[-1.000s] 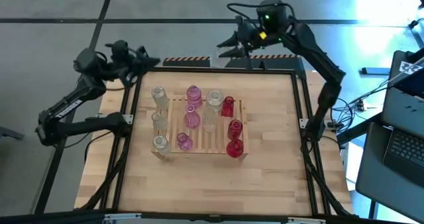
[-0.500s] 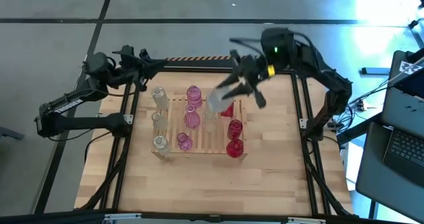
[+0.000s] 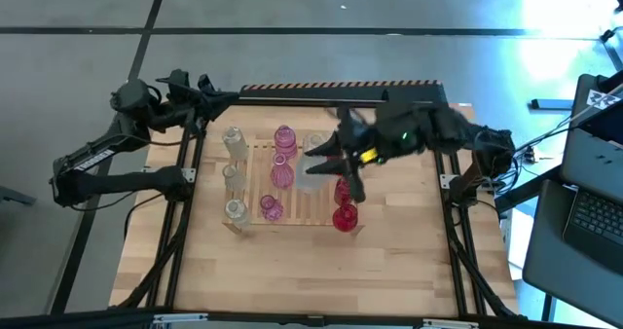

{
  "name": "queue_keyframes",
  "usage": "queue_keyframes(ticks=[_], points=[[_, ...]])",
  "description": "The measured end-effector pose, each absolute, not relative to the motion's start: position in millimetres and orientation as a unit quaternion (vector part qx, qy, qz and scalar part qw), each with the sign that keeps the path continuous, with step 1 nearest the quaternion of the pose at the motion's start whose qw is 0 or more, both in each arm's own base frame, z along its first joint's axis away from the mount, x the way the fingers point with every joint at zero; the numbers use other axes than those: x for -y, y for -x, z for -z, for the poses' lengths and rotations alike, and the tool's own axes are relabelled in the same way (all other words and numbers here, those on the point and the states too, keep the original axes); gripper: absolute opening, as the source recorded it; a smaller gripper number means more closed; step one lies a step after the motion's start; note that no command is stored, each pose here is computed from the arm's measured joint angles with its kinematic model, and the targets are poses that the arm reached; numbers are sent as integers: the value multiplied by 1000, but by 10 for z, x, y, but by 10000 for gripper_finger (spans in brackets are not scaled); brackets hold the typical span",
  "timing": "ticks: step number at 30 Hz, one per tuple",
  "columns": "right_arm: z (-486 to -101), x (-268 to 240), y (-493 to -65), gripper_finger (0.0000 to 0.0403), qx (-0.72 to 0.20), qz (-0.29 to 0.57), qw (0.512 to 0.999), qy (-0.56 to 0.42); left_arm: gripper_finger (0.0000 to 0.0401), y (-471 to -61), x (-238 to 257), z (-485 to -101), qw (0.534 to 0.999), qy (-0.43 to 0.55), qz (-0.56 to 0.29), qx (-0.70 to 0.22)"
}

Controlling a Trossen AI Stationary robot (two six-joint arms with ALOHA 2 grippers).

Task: Sort vases onto shelf
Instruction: Put the transparent vase on the shelf aligned with the other transparent vase

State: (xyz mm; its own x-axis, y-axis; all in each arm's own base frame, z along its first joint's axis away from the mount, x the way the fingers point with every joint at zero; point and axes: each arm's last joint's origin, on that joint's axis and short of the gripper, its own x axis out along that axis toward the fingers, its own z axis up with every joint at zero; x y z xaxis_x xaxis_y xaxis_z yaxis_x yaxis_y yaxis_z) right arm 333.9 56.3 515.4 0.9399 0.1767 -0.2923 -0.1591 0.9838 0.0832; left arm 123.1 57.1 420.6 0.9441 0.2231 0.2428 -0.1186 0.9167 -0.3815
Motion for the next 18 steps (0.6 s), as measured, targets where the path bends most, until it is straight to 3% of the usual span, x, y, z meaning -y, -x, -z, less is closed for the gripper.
queue_keyframes(ticks=[10, 18], points=[[-4830, -1054, -3661, 65, -188, -89, 976, -56, 0, -1046, -468, -4190, 970, 189, -83, 128], [-4671, -1315, -3582, 65, -253, -93, 962, -47, 0, -1006, -456, -4159, 966, 209, -98, 118]])
